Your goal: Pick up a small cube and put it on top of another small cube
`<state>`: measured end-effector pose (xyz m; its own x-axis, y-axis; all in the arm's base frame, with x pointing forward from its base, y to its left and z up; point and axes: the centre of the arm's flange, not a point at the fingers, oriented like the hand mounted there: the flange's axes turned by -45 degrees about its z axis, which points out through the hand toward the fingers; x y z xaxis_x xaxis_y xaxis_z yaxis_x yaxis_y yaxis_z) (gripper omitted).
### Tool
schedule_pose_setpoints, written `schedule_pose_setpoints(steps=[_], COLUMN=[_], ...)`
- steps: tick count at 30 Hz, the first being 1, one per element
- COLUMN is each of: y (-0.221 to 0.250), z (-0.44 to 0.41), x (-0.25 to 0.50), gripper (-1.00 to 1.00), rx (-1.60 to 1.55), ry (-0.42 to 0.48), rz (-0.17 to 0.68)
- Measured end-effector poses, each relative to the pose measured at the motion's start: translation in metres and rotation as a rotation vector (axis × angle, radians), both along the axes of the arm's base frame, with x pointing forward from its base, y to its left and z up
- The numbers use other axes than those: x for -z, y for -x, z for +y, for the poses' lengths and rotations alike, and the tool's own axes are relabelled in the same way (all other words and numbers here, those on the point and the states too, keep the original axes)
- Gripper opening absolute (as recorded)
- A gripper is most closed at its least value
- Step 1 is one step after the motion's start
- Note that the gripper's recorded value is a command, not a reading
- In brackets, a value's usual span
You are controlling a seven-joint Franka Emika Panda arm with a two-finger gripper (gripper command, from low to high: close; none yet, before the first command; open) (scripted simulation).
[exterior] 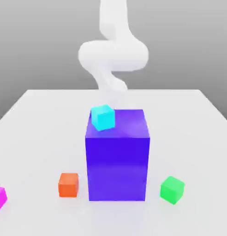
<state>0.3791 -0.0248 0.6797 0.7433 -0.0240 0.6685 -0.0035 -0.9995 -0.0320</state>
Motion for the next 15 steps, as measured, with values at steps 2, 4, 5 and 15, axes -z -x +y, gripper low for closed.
schedule_pose_setpoints(steps=[2, 4, 5, 15], y=[-0.025, -0.046, -0.055, -0.104], z=[-0.021, -0.042, -0.052, -0.158], x=[0.029, 0.058, 0.073, 0.24], gripper=[0.0, 0.0, 0.0, 0.0], rx=[-0.004, -0.004, -0.003, 0.039], ry=[-0.018, -0.033, -0.041, -0.094], rz=[0.055, 0.105, 0.13, 0.362])
